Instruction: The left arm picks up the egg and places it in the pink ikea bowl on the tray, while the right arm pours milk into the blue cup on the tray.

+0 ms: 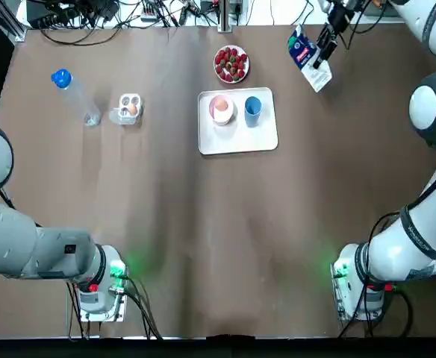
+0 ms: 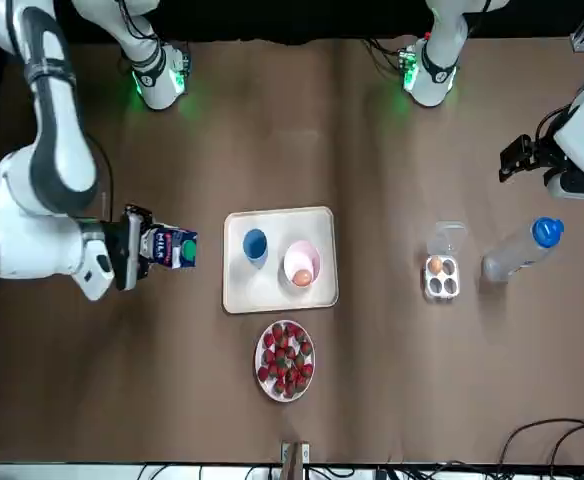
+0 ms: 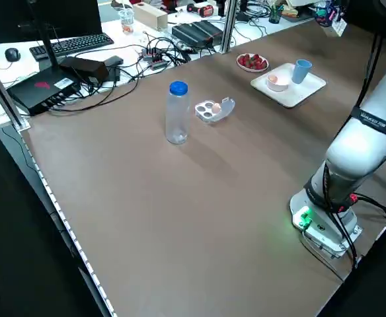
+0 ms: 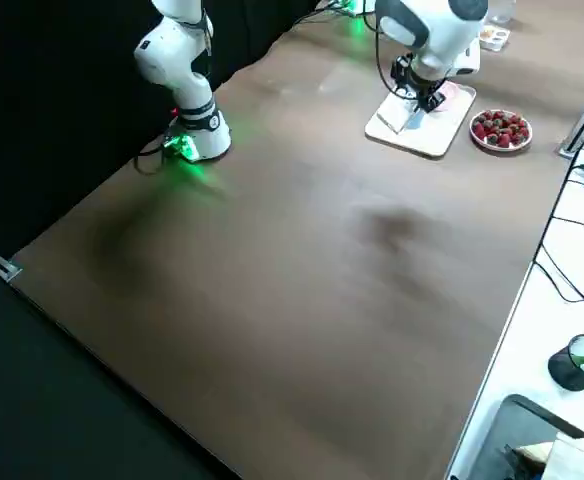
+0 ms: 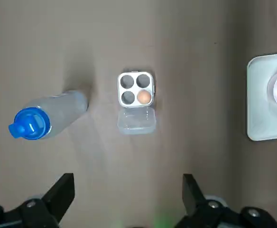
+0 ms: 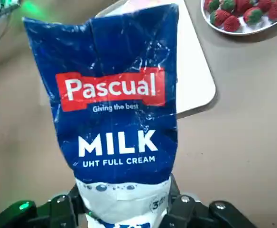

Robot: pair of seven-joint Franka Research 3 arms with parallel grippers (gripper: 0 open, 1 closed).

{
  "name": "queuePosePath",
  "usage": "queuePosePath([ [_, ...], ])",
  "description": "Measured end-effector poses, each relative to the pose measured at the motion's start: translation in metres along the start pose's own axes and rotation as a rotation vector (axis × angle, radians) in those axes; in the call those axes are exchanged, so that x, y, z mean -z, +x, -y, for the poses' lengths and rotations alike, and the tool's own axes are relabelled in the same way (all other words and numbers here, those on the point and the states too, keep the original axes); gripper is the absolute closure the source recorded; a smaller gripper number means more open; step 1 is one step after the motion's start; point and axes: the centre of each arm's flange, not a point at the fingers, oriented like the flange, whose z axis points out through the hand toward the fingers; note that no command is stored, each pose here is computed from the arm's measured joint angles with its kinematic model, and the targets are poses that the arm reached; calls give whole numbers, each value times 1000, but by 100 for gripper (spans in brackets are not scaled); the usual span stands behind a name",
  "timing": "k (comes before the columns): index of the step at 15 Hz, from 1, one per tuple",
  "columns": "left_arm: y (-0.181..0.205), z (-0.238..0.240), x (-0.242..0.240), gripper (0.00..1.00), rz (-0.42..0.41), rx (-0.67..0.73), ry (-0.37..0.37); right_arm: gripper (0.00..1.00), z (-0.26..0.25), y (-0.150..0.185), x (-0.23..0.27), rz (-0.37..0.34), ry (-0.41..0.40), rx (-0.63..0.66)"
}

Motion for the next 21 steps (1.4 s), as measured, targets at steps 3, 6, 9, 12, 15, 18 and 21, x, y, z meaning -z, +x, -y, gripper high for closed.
queuePosePath([
  [3,0,-1,-1,0,2,-3,0,33,10,25,-12,66,-9,-20],
  [6,-2,-4,-4,0,24,-6,0,33,15,40,-17,115,-35,-49],
  [9,-3,-5,-5,0,37,-9,1,33,23,63,-25,189,-88,-59],
  [12,-4,-5,-7,0,40,-9,1,33,36,91,-40,239,-120,-67],
  [15,-4,-8,-7,0,41,-15,1,33,44,106,-50,305,-164,-58],
  [18,-4,-9,-7,0,41,-16,1,33,50,118,-64,357,-179,-42],
  [21,-4,-12,-7,0,41,-19,1,33,54,127,-79,414,-198,-36],
])
